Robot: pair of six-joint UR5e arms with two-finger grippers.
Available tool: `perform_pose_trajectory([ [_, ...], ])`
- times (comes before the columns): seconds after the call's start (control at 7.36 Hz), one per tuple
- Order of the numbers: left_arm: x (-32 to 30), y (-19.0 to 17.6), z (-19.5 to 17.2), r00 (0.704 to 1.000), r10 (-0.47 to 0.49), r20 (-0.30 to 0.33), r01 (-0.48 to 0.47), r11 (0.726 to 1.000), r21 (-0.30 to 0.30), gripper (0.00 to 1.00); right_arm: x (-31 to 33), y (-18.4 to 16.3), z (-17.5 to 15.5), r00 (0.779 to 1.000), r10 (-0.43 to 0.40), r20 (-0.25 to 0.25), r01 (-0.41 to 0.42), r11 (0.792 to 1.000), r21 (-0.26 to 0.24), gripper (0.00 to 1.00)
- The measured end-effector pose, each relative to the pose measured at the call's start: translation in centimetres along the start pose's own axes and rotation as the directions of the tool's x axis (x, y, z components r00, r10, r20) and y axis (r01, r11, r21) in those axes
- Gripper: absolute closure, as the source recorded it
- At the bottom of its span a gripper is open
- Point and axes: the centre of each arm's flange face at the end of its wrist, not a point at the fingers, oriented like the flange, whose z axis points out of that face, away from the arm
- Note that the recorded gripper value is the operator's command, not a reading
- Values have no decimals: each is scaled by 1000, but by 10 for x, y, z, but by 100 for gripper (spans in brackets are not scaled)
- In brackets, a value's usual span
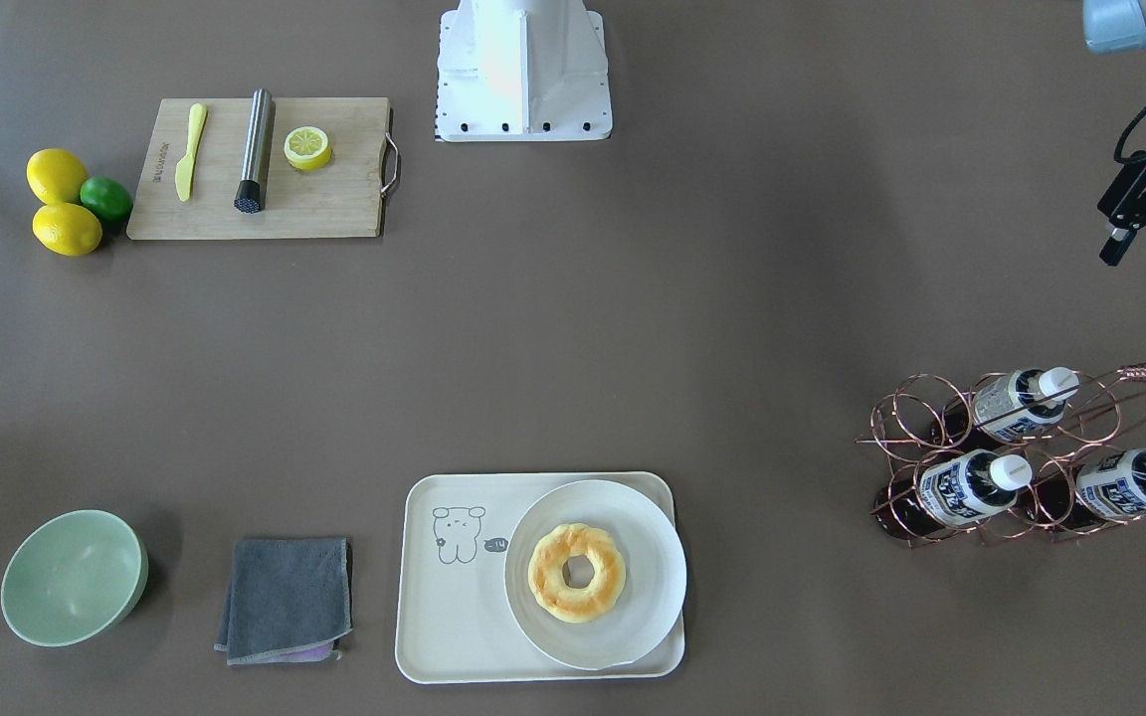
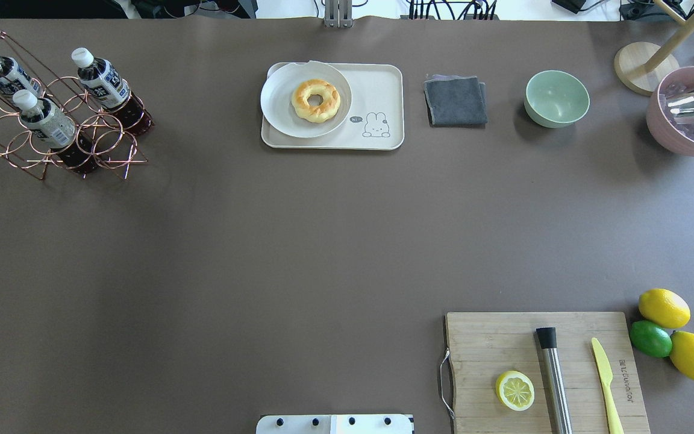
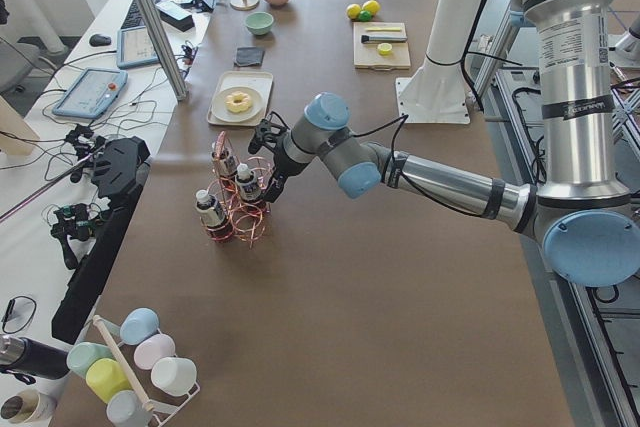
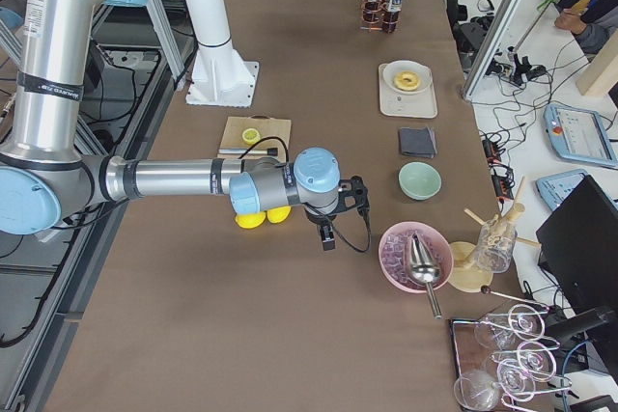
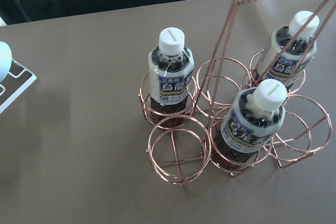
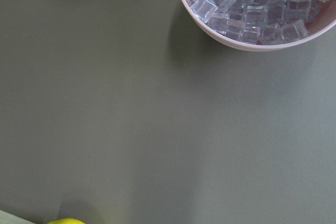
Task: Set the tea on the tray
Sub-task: 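Lower the left gripper onto a tea bottle cap in the copper rack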
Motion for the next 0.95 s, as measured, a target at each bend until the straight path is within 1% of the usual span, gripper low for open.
perform_pose_trajectory([
  [0.14,17,-6,11,1000,-19,-11,19,1000,-1,3,-3,-4,0,999,-39,-5,40,999,3,0],
  [0.27,29,-10,18,999,-33,-21,33,999,-3,3,-3,-8,0,992,-121,-31,122,993,8,0],
  [0.41,35,-13,23,999,-41,-28,40,999,-3,3,-2,-10,0,981,-189,-55,189,982,7,0],
  [0.54,39,-18,27,998,-47,-34,47,999,0,3,-2,-11,0,974,-218,-63,219,976,5,0],
  [0.68,43,-25,32,998,-49,-35,49,999,5,3,0,-8,1,973,-223,-64,224,975,2,0],
  [0.95,53,-34,50,999,-36,-14,37,999,22,3,2,-5,2,973,-220,-64,221,975,-3,0],
])
